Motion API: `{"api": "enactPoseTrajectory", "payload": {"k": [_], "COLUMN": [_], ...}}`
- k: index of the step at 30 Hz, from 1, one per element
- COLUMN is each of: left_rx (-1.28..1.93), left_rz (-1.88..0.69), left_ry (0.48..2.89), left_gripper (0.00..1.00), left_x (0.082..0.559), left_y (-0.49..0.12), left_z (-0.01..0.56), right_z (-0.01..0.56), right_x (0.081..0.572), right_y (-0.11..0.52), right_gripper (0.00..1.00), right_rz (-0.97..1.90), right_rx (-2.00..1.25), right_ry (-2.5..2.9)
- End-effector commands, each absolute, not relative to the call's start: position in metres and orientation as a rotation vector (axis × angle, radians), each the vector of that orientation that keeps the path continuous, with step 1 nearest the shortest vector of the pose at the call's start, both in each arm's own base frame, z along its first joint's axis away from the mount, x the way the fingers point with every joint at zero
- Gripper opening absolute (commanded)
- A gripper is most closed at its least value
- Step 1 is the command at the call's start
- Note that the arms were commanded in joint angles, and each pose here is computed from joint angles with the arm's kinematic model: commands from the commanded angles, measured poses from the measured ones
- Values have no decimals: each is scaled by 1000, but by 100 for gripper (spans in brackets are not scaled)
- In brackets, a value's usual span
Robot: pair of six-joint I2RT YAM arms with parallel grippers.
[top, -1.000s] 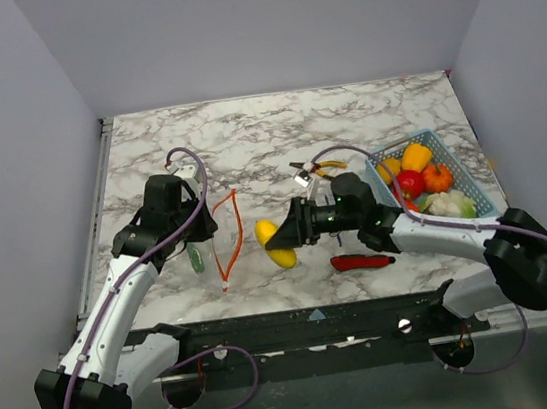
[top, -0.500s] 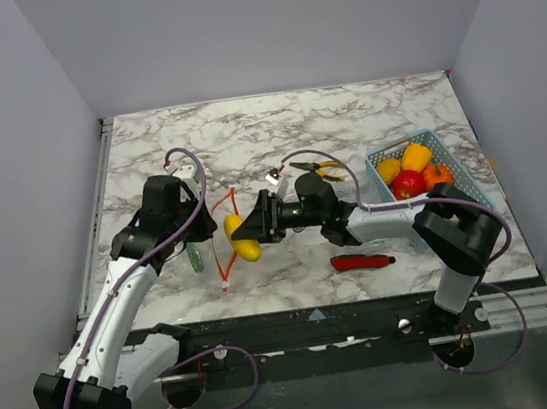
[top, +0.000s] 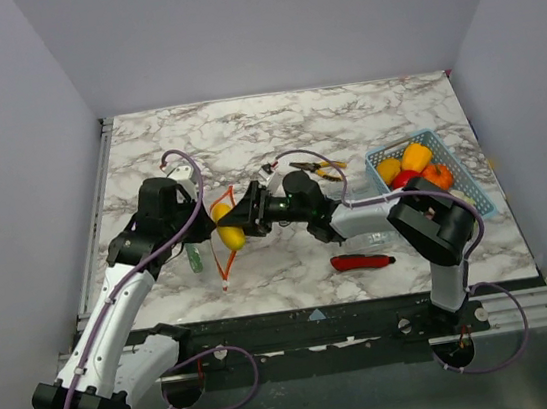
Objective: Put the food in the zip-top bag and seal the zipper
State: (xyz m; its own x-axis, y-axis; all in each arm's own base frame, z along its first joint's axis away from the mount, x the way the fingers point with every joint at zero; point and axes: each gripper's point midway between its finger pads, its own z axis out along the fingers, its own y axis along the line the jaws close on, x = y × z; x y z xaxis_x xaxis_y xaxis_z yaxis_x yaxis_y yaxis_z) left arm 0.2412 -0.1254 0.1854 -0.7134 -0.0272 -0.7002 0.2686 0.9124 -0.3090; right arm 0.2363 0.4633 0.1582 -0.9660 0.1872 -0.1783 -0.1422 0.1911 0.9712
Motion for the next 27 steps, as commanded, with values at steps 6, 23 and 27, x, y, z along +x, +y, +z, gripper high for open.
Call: {"api": "enactPoseTrajectory", "payload": {"k": [6, 23, 27], "left_rx": [197, 197, 194], "left_rz": [-555, -554, -550], "left_ry": [2272, 2243, 2246], "left_gripper": [0, 0, 0], "left_x": [240, 239, 239], "left_y": [-131, -130, -129], "left_z": [194, 199, 198], "right_z": [165, 145, 144], "right_x": [252, 275, 272], "right_y": [476, 483, 483], "right_gripper": [11, 52, 69], "right_rz": [1846, 1621, 1622], "right_rx": [90, 79, 66], "right_ry": [2140, 2204, 2206]}}
